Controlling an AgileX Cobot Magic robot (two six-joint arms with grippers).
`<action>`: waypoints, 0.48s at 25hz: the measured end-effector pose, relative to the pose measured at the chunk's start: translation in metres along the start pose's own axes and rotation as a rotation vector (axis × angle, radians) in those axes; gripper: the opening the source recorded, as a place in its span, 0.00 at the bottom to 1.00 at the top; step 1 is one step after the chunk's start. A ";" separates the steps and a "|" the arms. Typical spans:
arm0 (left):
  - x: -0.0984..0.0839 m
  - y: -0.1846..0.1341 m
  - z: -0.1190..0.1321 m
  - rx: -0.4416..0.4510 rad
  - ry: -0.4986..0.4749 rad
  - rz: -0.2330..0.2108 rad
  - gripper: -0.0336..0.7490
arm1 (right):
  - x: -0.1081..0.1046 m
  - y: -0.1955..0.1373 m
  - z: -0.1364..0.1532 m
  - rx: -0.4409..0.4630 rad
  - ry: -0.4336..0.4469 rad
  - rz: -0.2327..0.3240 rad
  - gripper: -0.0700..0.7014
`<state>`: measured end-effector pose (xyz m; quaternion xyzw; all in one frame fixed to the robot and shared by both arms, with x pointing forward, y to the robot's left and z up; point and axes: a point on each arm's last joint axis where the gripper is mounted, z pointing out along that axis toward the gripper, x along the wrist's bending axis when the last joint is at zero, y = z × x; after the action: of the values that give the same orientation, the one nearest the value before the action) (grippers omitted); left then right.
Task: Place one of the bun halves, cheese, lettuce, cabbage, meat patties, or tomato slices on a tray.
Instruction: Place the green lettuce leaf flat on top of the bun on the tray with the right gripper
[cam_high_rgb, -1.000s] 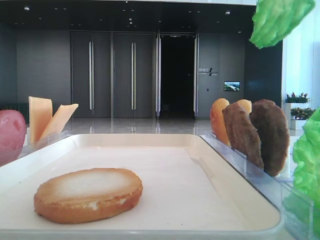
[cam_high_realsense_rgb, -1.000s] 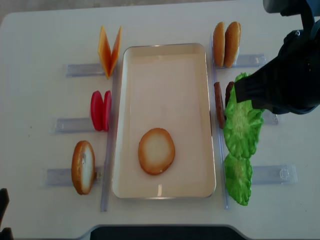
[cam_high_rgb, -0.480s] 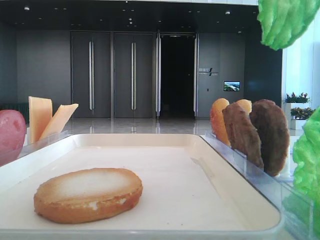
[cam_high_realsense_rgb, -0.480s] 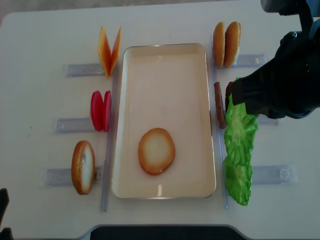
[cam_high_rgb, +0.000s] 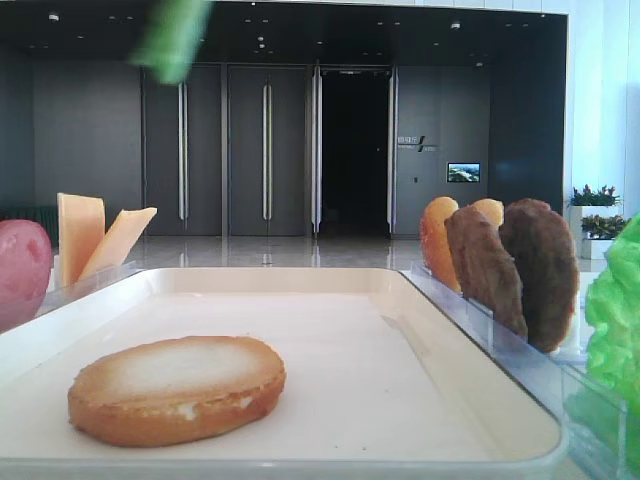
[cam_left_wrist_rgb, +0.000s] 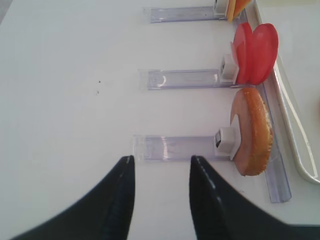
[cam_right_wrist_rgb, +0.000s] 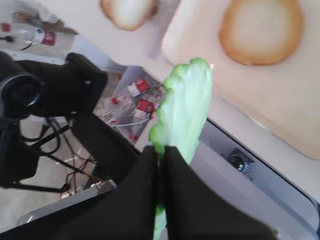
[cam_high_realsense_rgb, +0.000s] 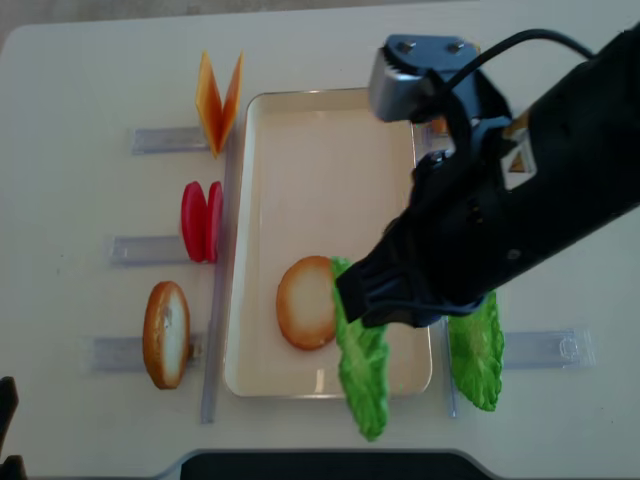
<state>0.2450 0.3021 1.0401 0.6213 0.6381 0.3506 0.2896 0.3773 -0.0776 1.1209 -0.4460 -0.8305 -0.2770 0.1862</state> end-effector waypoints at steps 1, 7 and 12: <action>0.000 0.000 0.000 0.000 0.000 0.000 0.40 | 0.001 0.004 0.007 0.010 0.040 -0.016 0.13; 0.000 0.000 0.000 0.000 0.000 -0.001 0.40 | 0.002 0.021 0.046 0.060 0.204 -0.099 0.13; 0.001 0.000 0.000 0.001 0.006 0.002 0.40 | -0.002 0.033 0.075 0.078 0.319 -0.153 0.13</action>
<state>0.2449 0.3027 1.0401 0.6210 0.6384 0.3527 0.2870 0.4021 -0.0169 1.0710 -0.3243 -0.8320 -0.3251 0.3113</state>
